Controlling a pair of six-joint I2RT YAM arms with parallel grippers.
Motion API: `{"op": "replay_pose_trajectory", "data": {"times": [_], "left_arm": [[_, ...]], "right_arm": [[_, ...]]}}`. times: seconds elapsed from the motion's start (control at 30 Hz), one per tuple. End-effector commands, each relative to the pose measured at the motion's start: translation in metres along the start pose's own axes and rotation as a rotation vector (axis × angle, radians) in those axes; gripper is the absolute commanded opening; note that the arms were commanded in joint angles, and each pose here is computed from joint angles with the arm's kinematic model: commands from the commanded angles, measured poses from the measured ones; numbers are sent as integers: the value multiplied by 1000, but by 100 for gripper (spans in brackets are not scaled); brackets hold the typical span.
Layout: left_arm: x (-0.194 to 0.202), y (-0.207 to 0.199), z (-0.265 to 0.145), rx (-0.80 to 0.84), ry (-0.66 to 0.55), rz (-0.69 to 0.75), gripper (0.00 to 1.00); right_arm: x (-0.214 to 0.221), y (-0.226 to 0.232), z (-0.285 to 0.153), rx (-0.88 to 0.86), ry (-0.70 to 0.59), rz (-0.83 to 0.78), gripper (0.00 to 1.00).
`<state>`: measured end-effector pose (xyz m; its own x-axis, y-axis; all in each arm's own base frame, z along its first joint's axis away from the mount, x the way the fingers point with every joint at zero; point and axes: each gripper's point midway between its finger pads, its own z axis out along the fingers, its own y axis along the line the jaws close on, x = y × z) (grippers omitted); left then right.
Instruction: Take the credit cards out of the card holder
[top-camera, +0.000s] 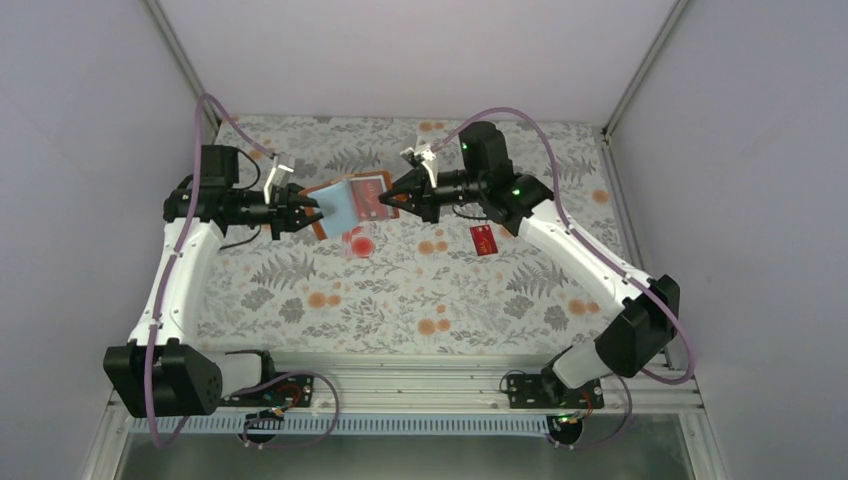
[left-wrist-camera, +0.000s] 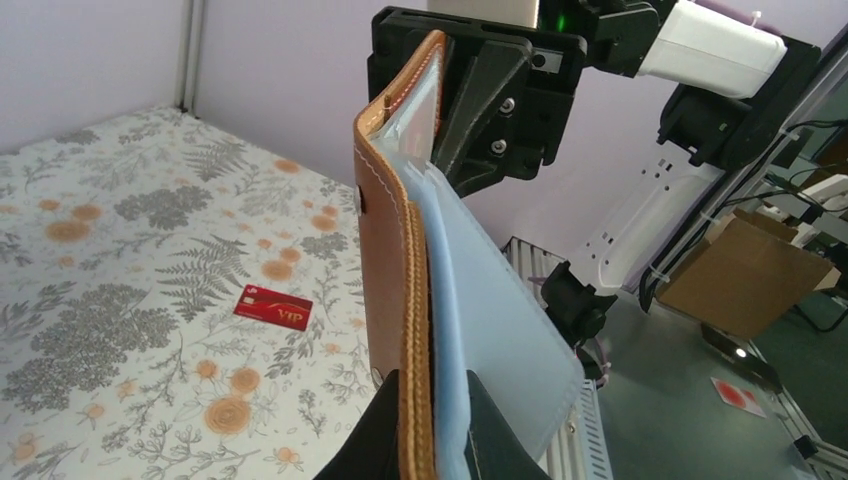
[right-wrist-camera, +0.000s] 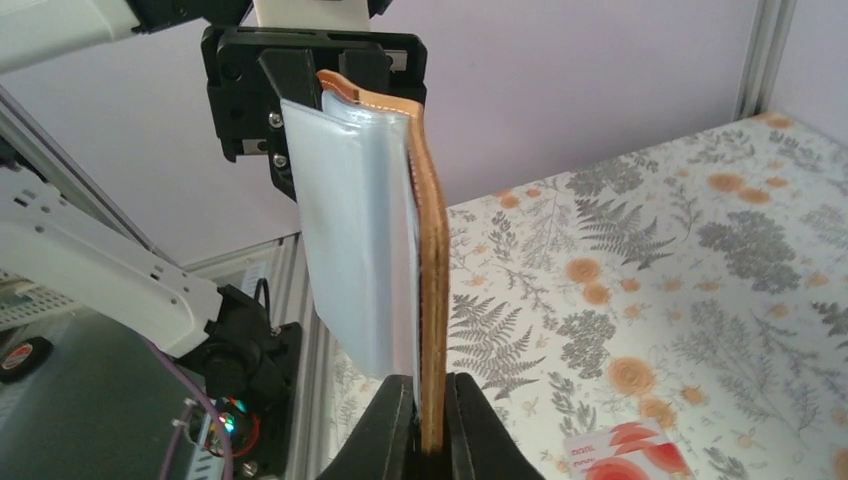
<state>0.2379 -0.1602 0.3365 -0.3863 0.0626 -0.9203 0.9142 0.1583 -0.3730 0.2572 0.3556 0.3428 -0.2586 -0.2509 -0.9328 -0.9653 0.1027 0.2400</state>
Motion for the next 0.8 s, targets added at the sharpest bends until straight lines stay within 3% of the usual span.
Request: {"op": "replay_pose_trajectory", "data": {"times": [0.0, 0.03, 0.07, 0.3, 0.57, 0.77], "left_arm": [[-12, -13, -1, 40, -30, 70, 3], [-12, -11, -1, 32, -27, 64, 6], [-10, -7, 0, 21, -22, 51, 17], [-4, 5, 0, -30, 3, 40, 98], [-11, -18, -1, 43, -30, 134, 100], [-4, 15, 0, -80, 19, 53, 100]], "right_arm": [[-11, 10, 10, -51, -27, -18, 4], [-11, 13, 14, -66, -24, -23, 4], [-13, 17, 16, -79, -23, -30, 4], [-29, 15, 12, -11, -53, -24, 4], [-40, -28, 2, 246, -61, 92, 4], [-38, 18, 24, 0, -28, 2, 4]]}}
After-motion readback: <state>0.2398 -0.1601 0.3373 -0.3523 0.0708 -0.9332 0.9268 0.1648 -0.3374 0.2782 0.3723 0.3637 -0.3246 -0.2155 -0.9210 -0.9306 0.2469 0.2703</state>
